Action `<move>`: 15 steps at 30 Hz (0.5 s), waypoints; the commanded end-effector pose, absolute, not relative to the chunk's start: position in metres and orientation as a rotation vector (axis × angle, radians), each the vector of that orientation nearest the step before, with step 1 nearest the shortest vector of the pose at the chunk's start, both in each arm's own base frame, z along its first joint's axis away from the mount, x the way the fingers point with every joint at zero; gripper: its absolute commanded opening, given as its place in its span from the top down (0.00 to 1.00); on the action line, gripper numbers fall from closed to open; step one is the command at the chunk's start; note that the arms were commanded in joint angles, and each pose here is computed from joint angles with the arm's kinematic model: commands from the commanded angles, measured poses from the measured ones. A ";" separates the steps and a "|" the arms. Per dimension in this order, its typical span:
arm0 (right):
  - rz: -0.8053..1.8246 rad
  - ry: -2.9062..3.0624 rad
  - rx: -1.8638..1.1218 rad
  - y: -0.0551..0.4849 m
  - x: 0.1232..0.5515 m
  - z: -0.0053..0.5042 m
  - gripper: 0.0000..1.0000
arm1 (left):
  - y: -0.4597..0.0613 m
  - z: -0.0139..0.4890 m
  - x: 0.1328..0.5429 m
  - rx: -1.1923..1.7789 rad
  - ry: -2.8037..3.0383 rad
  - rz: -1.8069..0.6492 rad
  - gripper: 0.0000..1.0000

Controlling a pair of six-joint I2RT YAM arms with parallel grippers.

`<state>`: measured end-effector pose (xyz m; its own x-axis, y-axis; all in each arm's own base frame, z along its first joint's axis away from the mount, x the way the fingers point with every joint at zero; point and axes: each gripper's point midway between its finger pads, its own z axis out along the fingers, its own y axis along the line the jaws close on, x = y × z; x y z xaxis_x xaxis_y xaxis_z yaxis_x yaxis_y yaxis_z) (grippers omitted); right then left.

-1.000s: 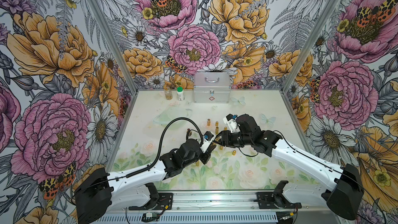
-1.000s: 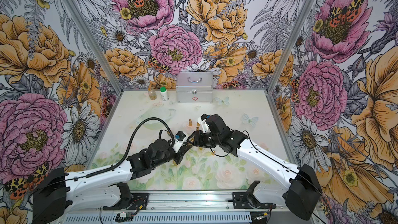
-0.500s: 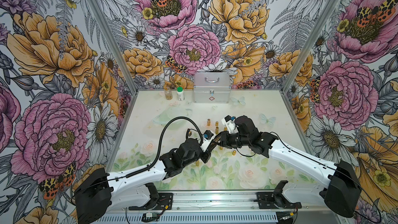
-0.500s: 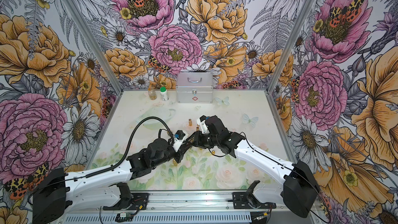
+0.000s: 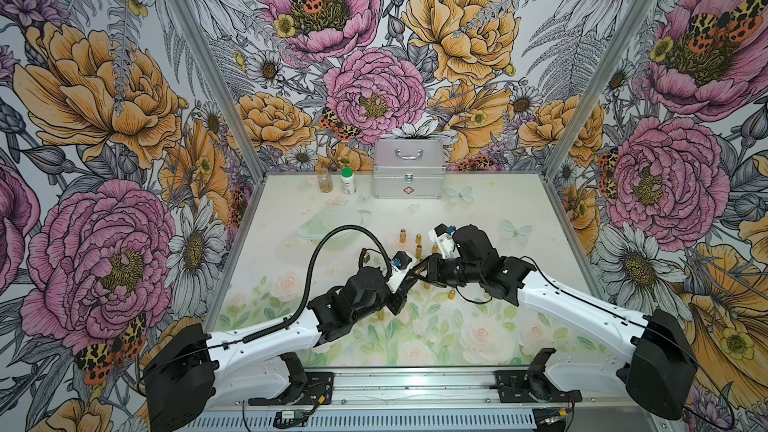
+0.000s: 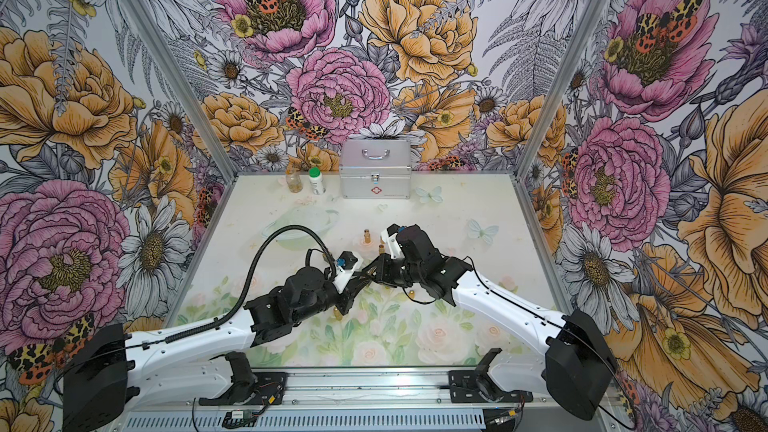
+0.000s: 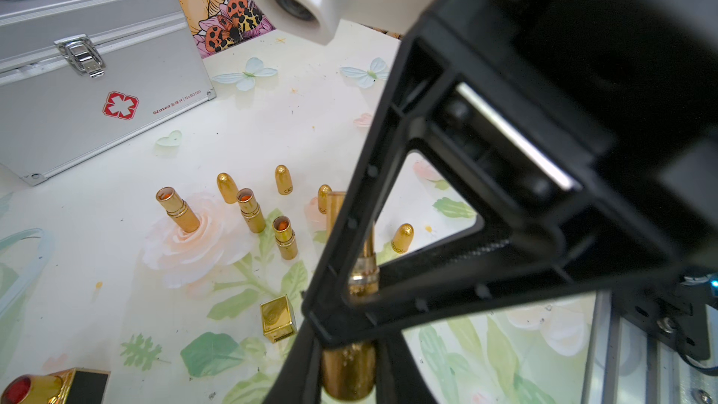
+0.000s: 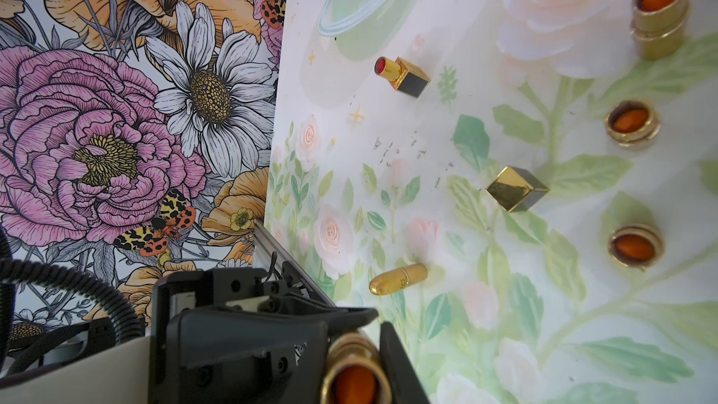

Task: Open the lipstick cap
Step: Place the lipstick at the center of the board.

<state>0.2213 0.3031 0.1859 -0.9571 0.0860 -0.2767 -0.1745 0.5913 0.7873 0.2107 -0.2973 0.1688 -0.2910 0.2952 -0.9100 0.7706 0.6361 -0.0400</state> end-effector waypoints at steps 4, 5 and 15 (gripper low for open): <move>1.291 2.485 -0.060 0.301 0.226 0.195 0.82 | -0.303 0.199 0.216 0.810 1.777 -0.630 0.95; 1.288 2.481 -0.059 0.301 0.227 0.195 0.82 | -0.302 0.199 0.217 0.808 1.777 -0.628 0.91; 1.022 2.502 -0.112 0.277 0.236 0.193 0.83 | -0.288 0.190 0.210 0.781 1.823 -0.631 0.43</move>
<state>0.2283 0.2875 0.1784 -0.9385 0.1023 -0.3298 -0.1786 0.6736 0.7172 0.2096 -0.2956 0.1829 -0.2798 0.2543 -0.9258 0.7677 0.6382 -0.0568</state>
